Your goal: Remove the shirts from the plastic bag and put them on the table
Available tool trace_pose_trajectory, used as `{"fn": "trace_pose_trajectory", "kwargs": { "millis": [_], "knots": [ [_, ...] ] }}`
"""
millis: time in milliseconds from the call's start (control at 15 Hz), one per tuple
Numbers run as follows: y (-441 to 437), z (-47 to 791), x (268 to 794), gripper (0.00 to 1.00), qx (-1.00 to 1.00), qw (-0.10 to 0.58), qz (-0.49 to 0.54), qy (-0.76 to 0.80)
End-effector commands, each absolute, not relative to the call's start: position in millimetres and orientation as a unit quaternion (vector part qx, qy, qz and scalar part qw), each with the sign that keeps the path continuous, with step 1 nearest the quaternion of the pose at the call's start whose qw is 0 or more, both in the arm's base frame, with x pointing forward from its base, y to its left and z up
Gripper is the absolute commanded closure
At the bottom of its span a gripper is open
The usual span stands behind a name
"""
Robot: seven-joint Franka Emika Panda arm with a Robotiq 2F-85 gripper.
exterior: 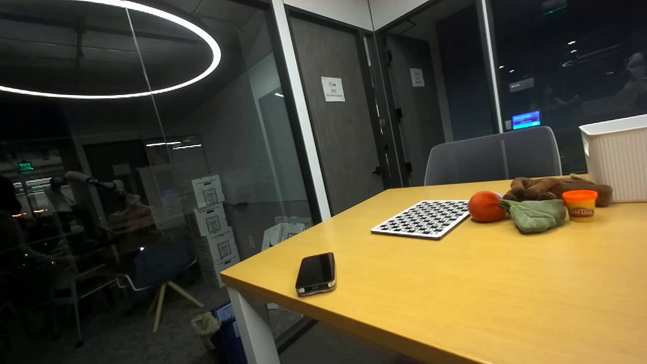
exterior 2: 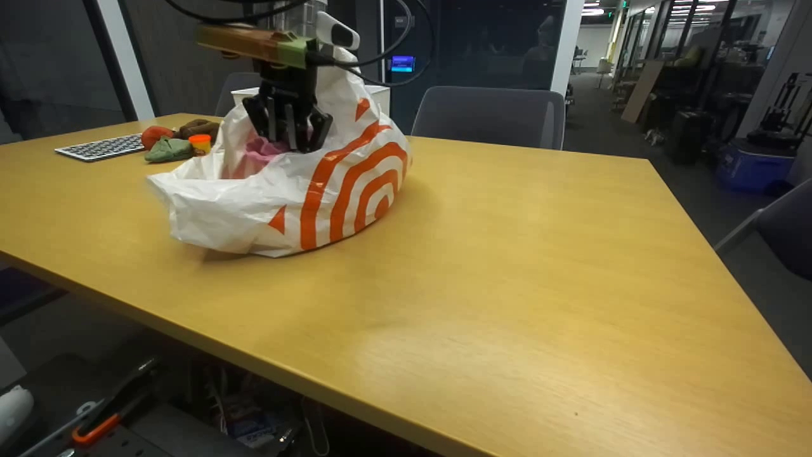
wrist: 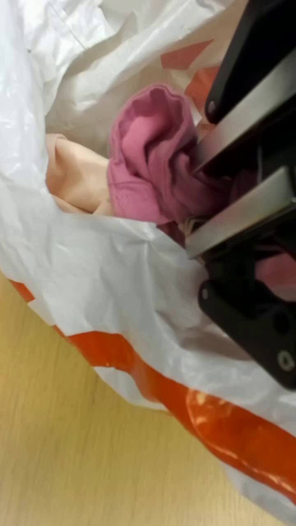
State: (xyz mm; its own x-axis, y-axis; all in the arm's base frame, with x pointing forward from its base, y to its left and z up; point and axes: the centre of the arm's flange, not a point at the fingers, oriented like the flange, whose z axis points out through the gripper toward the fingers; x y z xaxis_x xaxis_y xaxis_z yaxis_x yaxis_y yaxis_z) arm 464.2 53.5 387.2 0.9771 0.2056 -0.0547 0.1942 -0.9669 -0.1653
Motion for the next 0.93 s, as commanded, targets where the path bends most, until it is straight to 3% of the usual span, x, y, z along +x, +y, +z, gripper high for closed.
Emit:
{"fn": "trace_pose_trajectory", "kwargs": {
  "millis": [0, 333, 600, 867],
  "knots": [
    [29, 422, 452, 0.86, -0.973, 0.16, 0.074, -0.149],
    [19, 414, 455, 0.84, -0.941, 0.237, 0.179, -0.163],
    [43, 398, 459, 0.84, -0.964, 0.155, 0.196, -0.094],
    [43, 439, 468, 0.85, -0.98, 0.108, 0.16, -0.051]
  ]
}}
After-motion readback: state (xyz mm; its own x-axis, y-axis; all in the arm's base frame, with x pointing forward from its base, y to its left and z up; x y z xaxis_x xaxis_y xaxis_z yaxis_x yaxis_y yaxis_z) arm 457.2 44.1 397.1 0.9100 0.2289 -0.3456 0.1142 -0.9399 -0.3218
